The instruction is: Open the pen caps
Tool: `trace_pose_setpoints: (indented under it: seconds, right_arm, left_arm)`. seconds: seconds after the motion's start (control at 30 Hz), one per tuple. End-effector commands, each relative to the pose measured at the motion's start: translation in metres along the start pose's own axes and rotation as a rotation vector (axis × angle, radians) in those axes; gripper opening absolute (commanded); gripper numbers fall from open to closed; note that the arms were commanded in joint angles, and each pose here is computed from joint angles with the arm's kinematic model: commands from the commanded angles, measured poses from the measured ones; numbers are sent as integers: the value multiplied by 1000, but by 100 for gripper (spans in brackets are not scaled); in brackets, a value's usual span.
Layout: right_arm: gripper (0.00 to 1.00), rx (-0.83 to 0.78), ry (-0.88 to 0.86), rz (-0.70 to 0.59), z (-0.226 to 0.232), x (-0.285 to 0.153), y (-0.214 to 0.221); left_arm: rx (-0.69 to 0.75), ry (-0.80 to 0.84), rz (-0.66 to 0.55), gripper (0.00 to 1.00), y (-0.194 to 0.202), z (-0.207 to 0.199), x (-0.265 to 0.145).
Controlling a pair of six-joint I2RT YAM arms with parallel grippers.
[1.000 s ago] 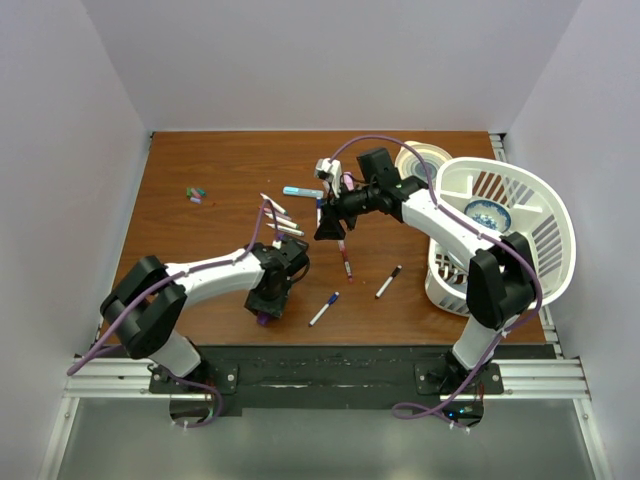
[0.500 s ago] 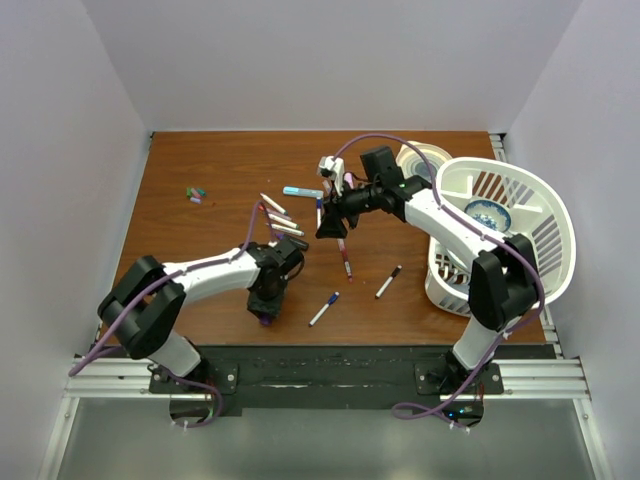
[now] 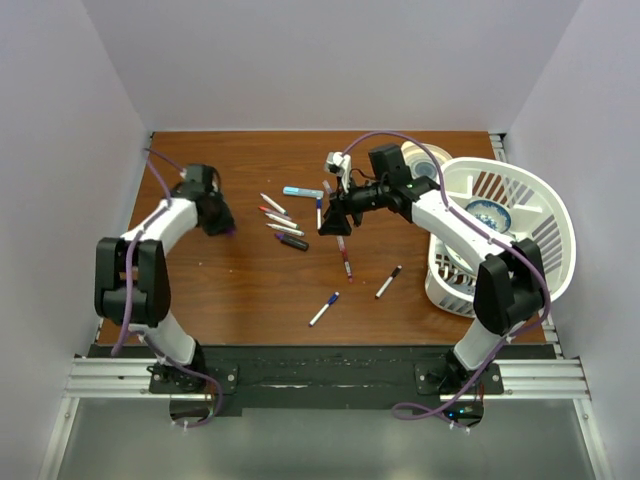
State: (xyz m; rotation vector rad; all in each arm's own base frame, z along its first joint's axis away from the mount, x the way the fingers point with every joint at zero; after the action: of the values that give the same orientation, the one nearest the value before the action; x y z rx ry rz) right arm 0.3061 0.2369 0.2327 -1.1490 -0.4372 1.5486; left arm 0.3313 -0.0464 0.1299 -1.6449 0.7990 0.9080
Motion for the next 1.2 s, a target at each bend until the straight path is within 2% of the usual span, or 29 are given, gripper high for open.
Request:
trace_pose_setpoints:
  seconds: [0.0,0.13,0.4,0.5,0.6,0.63,0.77,0.83,0.97,1.07,1.17]
  right_arm:
    - [61,-38,-47,-57,15,-10,-12]
    - [61,-50,-50,-69,19,-13,-15]
    - [61,-56,-54,-70,20,-13,-15]
    - [61,-53,-56,-65,20,-12,-14]
    - [61,-54,-50,-65,18,-12,-14]
    - [61,-51,-48,-62,17,-12,-13]
    - [61,-45,-46,-58,15,-11,-12]
    - [61,-45,-44,-55,15,-10,-11]
    - [61,-54,-42,-52,15,-10,-10]
    - [62,-88,-37,-46,15,-12,-9]
    - [62,-129,-54,-33,14,-12,-4]
  left_arm:
    - [-131,-67,-108,1,-65,49,19]
    - [-173,-161,-119,3,-103,76,37]
    - [-215,-228,-63,11,-117,108,66]
    - [-210,-238,-50,19,-120,110,69]
    - [-208,-244,-58,30,-124,113,67]
    - [-204,-244,-64,37,-126,113,66]
    - [-187,-245,-66,50,-127,114,61]
    - [-179,-245,-73,54,-128,115,55]
    - [-170,-228,-109,56,-134,114,39]
    - [-152,-170,-206,57,-143,105,10]
    - [-123,-78,-343,66,-142,91,-33]
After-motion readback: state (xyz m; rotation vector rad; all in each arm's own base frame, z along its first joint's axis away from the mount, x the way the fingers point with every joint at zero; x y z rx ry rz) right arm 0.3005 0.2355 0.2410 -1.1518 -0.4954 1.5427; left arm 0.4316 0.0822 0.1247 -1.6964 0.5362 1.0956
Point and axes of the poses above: each gripper's point midway between its finger pads, its own x axis out along the fingers, its own z axis along the line the jaws close on, y = z × x, the point moved 8 cm from there along -x, back along the fingers, and after that the axes turned 11 degrees about x, right-handed, at the moved point
